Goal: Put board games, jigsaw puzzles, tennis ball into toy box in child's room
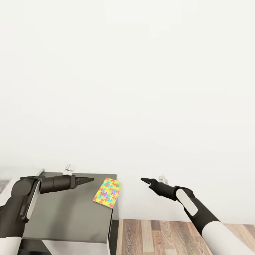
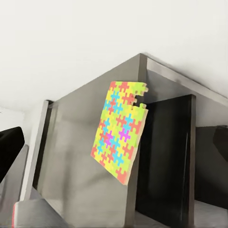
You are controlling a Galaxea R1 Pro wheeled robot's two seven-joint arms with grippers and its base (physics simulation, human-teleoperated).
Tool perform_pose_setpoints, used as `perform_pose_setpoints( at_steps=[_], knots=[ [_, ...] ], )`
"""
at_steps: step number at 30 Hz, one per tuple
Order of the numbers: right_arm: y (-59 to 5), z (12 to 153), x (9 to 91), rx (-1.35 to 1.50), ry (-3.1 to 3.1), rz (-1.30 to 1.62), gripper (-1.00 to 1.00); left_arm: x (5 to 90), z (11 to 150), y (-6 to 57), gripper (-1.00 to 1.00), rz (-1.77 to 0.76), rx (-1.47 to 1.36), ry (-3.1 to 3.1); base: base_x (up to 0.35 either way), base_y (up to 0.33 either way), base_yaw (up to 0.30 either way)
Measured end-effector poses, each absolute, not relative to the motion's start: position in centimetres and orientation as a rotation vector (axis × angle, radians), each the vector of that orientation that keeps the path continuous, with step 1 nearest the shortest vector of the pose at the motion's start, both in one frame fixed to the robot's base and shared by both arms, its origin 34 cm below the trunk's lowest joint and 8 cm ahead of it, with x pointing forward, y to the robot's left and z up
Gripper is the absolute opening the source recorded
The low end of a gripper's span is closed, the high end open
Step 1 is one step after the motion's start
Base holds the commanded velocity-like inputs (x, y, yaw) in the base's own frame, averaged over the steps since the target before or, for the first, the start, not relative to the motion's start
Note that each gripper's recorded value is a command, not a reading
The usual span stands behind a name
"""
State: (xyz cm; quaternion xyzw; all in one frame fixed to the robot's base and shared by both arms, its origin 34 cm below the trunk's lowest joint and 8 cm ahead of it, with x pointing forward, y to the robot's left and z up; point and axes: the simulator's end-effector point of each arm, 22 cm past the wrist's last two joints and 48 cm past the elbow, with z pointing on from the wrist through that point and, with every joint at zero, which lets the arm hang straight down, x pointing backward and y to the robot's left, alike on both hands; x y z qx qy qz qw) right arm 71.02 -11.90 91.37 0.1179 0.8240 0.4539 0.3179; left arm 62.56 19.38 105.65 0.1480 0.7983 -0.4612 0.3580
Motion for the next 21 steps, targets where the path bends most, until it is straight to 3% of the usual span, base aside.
perform_pose_setpoints(
  at_steps=[10, 21],
  knots=[
    [-10.2, 89.6, 70.9, 0.363, 2.197, 1.233, 1.0, 62.9, 105.1, 19.7, 1.0, -1.2, 0.376, 2.049, 0.0, 0.0, 0.0],
    [-10.0, 88.5, 70.9, 0.44, 2.204, 1.256, 1.0, 63.4, 111.9, 18.5, 1.0, -1.228, 0.559, 1.91, 0.0, 0.0, 0.0]
  ],
)
